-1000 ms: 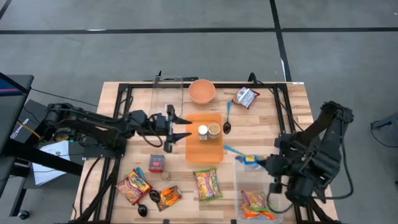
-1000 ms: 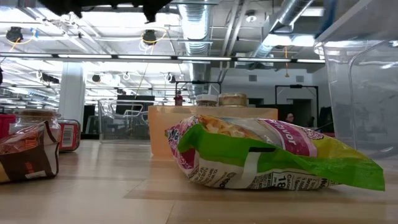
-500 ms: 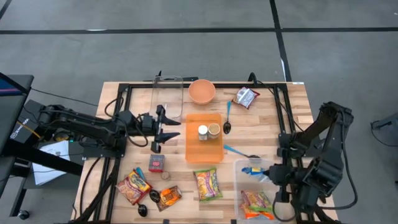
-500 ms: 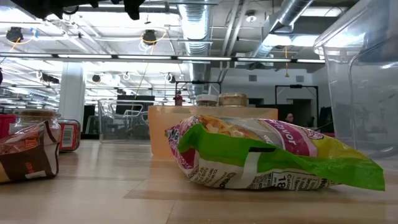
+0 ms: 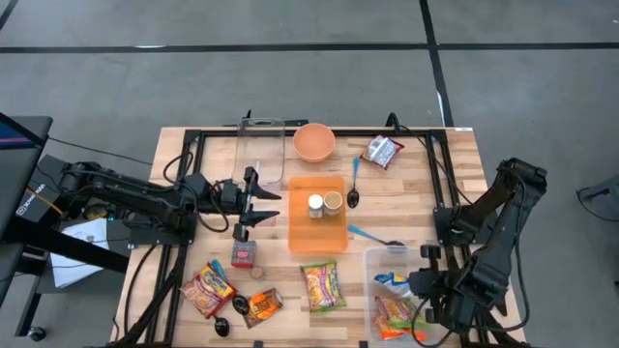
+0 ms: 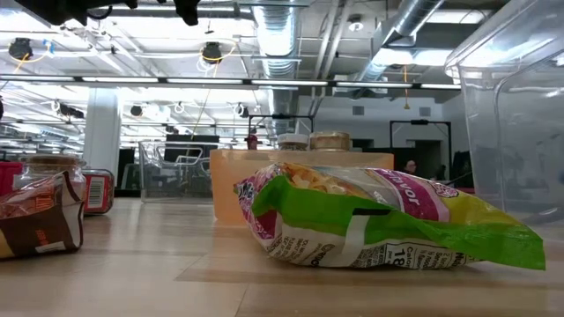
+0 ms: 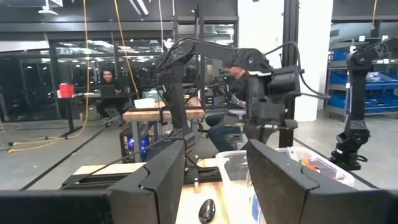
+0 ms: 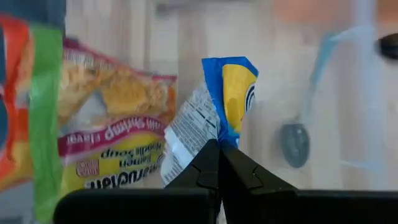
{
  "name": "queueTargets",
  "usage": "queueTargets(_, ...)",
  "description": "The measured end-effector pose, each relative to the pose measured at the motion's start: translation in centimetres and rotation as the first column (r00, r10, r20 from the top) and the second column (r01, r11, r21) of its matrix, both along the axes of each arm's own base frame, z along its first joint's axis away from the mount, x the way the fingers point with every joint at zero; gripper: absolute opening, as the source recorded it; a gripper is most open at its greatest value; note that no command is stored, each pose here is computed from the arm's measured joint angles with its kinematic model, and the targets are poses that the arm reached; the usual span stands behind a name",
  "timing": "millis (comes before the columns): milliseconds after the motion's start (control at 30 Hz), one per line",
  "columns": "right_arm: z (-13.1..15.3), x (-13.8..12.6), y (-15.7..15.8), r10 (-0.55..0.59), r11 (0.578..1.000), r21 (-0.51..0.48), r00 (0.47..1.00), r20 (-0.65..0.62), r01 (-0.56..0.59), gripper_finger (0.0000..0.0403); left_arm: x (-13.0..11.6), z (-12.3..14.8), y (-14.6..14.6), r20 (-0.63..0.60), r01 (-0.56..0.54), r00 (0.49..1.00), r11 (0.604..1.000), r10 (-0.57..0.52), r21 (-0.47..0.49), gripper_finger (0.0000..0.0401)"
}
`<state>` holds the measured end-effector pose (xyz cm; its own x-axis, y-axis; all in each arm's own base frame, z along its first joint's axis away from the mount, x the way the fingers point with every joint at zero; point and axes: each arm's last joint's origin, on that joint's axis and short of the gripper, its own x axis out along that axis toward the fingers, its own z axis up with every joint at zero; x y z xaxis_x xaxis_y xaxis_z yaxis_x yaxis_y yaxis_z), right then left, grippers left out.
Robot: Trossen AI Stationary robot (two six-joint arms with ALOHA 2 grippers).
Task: Pick & Place Food Item
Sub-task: Put the blue noodle pack into the transparent container
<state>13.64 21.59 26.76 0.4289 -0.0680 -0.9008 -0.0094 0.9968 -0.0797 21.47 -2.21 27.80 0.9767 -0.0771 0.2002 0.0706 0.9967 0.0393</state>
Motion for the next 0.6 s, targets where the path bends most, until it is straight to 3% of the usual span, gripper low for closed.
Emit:
queueTargets(233,-2.0,0.3,0.6,0.083,0.994,0.066,0.996,-0.007,-0.083,0.0,0.0,0.0,0.0,0.0,-0.001,1.0,1.0,0.001,0.001,0.0167)
queueTargets(600,-2.1,0.5,0.4,0.044,0.995,0.086,0.999,0.013,-0.045,0.0014,0.0,0.0,0.0,0.002,-0.002,1.0,1.0,0.002,0.002,0.0167)
